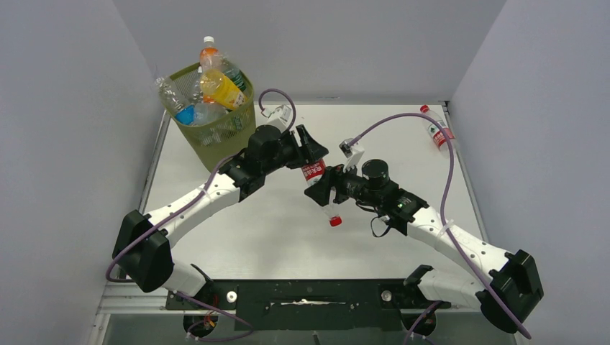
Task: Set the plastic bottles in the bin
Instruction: Place the plastic bottle in the trash bin.
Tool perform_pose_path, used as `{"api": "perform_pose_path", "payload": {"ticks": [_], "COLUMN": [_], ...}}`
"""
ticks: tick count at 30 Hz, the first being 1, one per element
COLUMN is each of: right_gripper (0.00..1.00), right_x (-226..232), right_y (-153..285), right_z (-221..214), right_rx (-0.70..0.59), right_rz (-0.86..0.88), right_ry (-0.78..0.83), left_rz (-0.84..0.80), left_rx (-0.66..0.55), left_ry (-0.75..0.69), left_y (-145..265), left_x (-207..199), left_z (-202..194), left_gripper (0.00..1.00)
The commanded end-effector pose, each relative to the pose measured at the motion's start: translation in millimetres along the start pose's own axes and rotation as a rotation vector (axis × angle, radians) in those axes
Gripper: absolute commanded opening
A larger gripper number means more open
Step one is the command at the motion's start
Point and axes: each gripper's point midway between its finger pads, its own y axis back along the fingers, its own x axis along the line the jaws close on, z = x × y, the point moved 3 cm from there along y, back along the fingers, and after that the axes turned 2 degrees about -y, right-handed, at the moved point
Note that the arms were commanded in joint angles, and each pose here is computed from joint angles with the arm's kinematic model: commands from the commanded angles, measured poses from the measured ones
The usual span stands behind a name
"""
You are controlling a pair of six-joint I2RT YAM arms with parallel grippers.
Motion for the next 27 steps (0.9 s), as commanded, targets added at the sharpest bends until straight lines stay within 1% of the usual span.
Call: {"api": "perform_pose_path", "payload": {"ticks": [1,5,8,10,13,15,18,20,23,27], "right_gripper": [0.77,0.79,0.87,0.92,1.0,0.98,0.98,0.98,0.98,0.98], "right_x": [16,15,16,20,27,29,33,34,35,30], "right_y": [0,1,4,11,25,37,56,66,72,68], "right_z": [22,21,22,27,39,46,56,61,63,56], "right_rx": [-0.073,-0.073,-0.078,-0.087,-0.108,-0.123,-0.161,-0.18,-0.184,-0.159], "right_rz": [0.055,0.052,0.051,0.05,0.037,0.015,-0.013,-0.027,-0.038,-0.05], "right_ry": [0.033,0.029,0.028,0.033,0.053,0.069,0.083,0.088,0.092,0.082], "left_rz": [-0.005,-0.004,0.012,0.042,0.106,0.139,0.154,0.143,0.179,0.25], "left_rx": [-0.065,-0.07,-0.083,-0.104,-0.156,-0.213,-0.313,-0.404,-0.553,-0.757], "left_ry": [-0.04,-0.041,-0.066,-0.11,-0.187,-0.229,-0.242,-0.249,-0.28,-0.325], "left_y": [0,1,5,10,27,44,75,104,153,225], "left_x": [-9,-8,-8,-9,-10,-16,-23,-34,-44,-57], "left_z": [18,18,23,34,62,88,136,174,223,272], "left_gripper": [0.18,0.18,0.18,0.18,0.18,0.18,0.19,0.19,0.19,0.2]}}
